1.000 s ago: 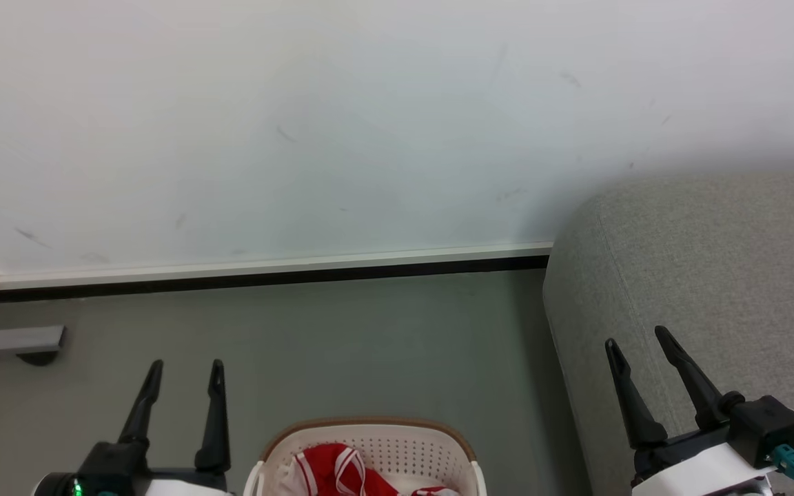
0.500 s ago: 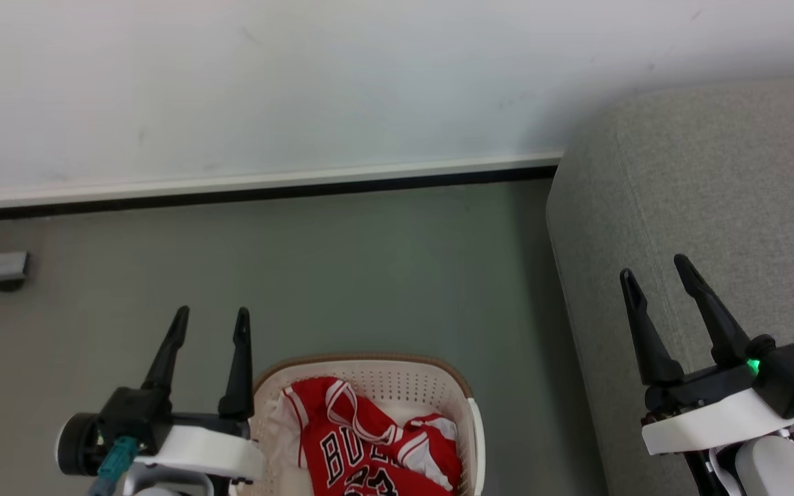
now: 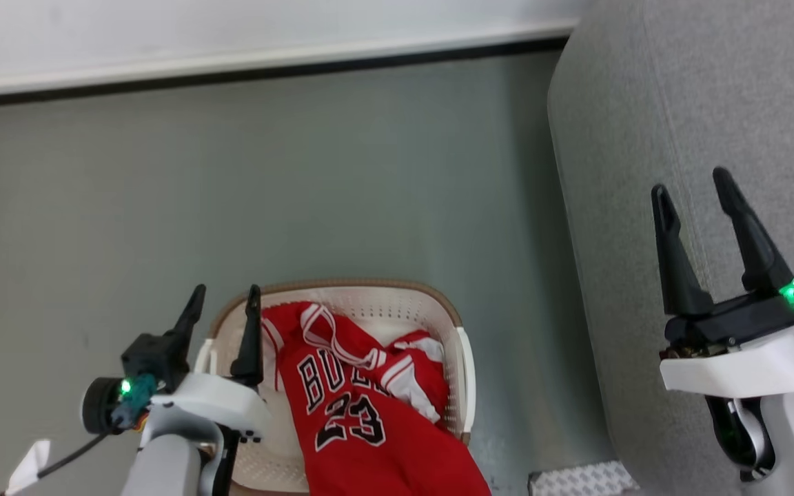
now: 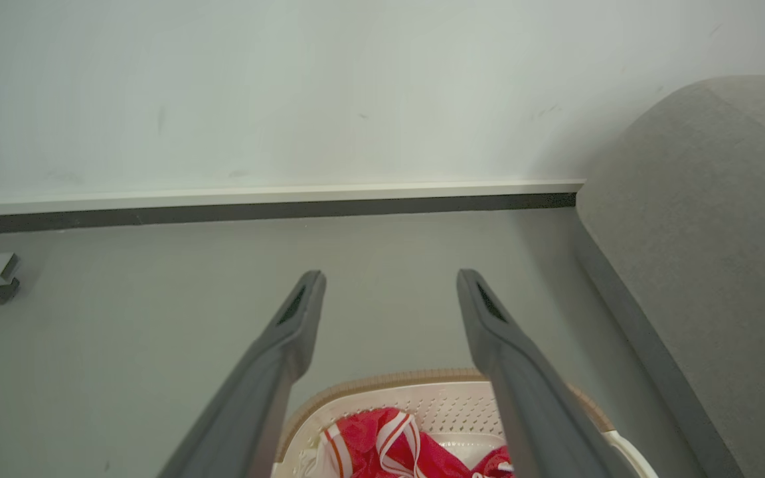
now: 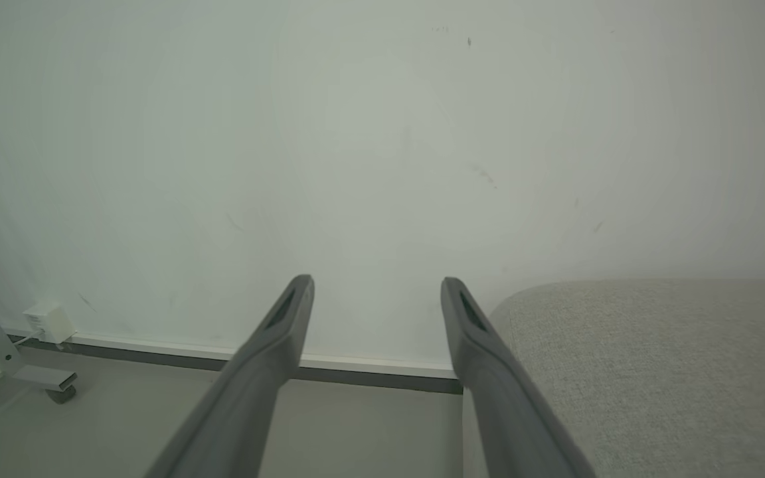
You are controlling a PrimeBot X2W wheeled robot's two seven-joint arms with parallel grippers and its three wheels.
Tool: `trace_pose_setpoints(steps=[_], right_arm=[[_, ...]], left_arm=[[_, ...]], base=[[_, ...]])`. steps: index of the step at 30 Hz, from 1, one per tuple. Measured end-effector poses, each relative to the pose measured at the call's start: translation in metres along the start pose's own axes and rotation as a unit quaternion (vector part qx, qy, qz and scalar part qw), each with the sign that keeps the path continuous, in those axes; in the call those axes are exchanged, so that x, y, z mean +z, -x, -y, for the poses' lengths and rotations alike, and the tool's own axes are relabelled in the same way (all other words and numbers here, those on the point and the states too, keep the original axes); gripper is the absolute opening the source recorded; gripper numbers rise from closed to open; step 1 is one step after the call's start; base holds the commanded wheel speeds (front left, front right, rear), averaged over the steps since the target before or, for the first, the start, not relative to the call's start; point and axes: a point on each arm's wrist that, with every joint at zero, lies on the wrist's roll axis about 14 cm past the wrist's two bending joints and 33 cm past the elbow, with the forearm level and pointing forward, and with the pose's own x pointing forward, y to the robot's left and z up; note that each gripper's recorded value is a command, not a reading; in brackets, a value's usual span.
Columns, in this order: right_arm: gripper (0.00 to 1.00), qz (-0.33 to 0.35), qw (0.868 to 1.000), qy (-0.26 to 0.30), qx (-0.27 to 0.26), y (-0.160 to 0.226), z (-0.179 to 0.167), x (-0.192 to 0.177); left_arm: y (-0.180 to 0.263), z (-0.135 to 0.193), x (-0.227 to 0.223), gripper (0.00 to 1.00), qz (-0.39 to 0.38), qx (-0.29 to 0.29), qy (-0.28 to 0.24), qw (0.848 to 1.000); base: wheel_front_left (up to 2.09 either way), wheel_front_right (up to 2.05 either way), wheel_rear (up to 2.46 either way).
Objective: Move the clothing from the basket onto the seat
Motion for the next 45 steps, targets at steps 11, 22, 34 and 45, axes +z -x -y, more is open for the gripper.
trace_pose_setpoints(steps=[11, 22, 34, 45], right_arm=[[1.00, 0.002, 1.000, 0.013, -0.010, -0.024, 0.021, -0.019], [1.00, 0.013, 0.999, 0.023, -0.030, -0.040, 0.041, -0.034], [1.00, -0.009, 0.998, 0.038, -0.046, -0.042, 0.060, -0.065], [1.00, -0.027, 0.997, 0.056, -0.056, -0.037, 0.071, -0.077]], left_arm=[[-0.030, 0.025, -0.116, 1.00, -0.168, -0.059, 0.011, 0.984], [-0.039, 0.043, -0.212, 1.00, -0.319, -0.102, 0.003, 0.942], [-0.037, 0.045, -0.288, 1.00, -0.451, -0.093, 0.015, 0.888], [-0.019, 0.057, -0.326, 1.00, -0.543, -0.118, 0.015, 0.831]], base=[[0.00, 0.00, 0.00], [0.00, 0.00, 0.00], [0.00, 0.00, 0.00], [0.00, 0.00, 0.00]])
